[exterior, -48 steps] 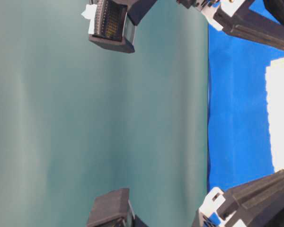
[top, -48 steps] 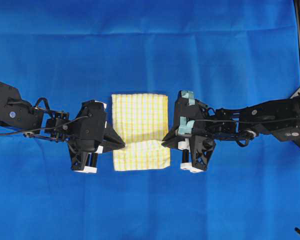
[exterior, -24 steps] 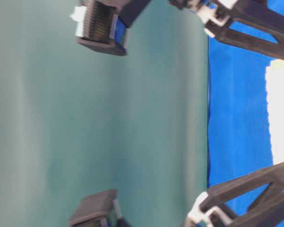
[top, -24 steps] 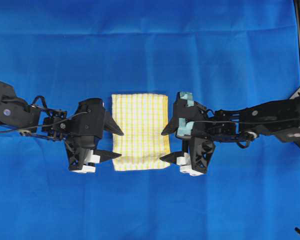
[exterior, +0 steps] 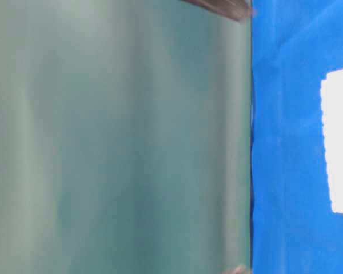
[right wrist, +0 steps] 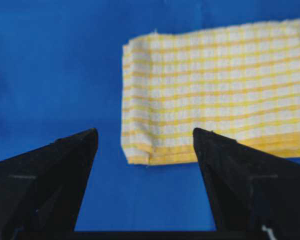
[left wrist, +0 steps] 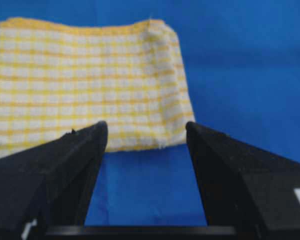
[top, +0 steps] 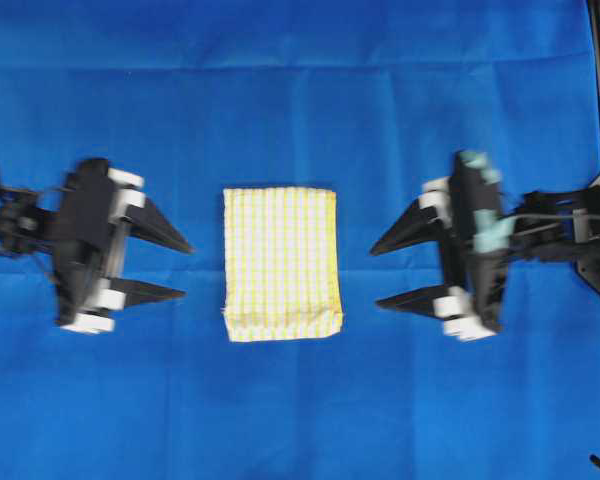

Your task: Fold the yellow towel.

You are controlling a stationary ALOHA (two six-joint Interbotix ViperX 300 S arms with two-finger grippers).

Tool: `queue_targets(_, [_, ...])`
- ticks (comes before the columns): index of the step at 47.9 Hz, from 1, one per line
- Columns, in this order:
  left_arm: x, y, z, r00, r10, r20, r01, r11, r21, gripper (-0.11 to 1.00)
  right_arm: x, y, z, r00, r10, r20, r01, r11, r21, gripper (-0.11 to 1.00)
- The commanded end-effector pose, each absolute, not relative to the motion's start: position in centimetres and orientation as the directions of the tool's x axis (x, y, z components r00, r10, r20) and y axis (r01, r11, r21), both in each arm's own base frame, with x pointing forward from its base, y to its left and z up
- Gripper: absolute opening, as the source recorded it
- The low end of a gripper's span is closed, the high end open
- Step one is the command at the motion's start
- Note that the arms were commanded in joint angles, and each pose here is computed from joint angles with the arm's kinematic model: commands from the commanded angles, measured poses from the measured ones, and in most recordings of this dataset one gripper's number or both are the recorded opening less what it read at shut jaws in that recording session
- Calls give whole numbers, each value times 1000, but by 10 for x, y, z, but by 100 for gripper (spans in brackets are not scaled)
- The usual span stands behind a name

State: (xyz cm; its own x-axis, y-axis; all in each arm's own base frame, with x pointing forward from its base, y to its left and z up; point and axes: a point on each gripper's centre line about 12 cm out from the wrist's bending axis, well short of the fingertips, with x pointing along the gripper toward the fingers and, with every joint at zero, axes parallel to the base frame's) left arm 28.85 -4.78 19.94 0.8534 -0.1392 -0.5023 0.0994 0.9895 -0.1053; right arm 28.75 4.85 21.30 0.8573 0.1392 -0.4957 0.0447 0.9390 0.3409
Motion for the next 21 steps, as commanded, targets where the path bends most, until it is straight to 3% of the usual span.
queue_targets(1, [274,-46,215,895,-146,-422,111,988,-107,57,274,43,230,891,134,-435,23,941,338,76])
queue_targets(21, [208,-33,228,954,-150,-258,124,985,-116,57,212,26,241,942,117,-315,-26,960,279,76])
